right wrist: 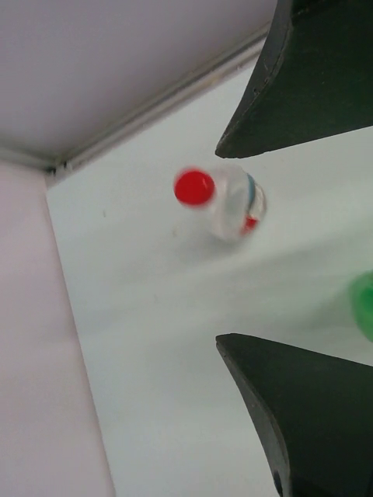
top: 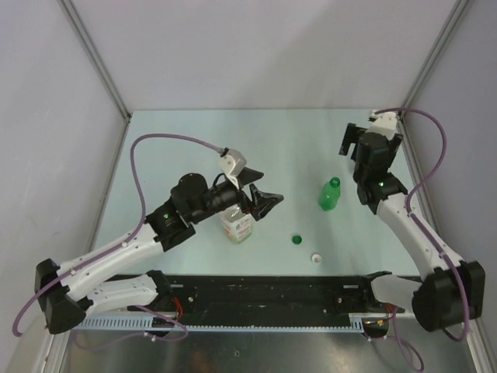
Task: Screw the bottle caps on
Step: Place the plastic bottle at the center of the board, then pick up the bottle cap from the center of the board.
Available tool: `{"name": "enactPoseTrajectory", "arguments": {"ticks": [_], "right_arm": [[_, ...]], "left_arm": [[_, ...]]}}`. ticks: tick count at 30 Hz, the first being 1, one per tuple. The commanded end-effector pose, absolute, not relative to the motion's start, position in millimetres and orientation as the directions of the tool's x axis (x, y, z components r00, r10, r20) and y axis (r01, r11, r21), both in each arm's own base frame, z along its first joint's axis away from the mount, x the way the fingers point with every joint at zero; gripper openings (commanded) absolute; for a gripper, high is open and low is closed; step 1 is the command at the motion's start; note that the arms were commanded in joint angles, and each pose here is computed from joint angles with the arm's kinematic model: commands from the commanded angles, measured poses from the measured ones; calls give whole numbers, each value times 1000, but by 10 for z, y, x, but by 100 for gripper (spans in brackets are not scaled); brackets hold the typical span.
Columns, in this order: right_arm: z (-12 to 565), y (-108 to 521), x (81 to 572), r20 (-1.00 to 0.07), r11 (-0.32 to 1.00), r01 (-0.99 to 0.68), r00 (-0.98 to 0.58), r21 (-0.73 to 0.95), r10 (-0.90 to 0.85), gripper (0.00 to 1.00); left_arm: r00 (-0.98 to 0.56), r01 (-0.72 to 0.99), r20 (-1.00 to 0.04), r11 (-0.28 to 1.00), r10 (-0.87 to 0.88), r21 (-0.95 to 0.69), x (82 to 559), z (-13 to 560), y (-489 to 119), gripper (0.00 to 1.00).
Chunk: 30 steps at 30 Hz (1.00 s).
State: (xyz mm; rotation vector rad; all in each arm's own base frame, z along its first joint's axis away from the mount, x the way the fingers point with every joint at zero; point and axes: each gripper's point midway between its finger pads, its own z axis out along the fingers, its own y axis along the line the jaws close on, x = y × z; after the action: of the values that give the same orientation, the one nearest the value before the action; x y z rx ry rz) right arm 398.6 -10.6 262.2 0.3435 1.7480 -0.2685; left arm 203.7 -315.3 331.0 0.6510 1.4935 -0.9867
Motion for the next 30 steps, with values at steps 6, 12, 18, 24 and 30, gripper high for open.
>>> {"name": "enactPoseTrajectory", "arguments": {"ticks": [6,12,18,24,30], "right_arm": [[2344,709,3184,-892,996,93,-452,-10,34,96],[1916,846,3100,-816,996,19,-576,-86,-59,94],[1769,939,3209,-820,998,-2,-569,-70,-59,90],[1716,926,3240,-823,998,18,-567,-52,-32,89],[1684,930,3176,-816,1000,14,-578,-27,-14,90]], "left_arm": [[-354,839,-929,404,-105,-365,1898,3067,-3329,100],[-421,837,-905,359,-57,-412,1788,2838,-3396,99],[-429,840,-903,352,-39,-414,1777,2741,-3421,99],[-424,838,-905,365,-30,-404,1792,2669,-3403,99],[-434,827,-901,389,-17,-405,1848,2579,-3425,100]]}}
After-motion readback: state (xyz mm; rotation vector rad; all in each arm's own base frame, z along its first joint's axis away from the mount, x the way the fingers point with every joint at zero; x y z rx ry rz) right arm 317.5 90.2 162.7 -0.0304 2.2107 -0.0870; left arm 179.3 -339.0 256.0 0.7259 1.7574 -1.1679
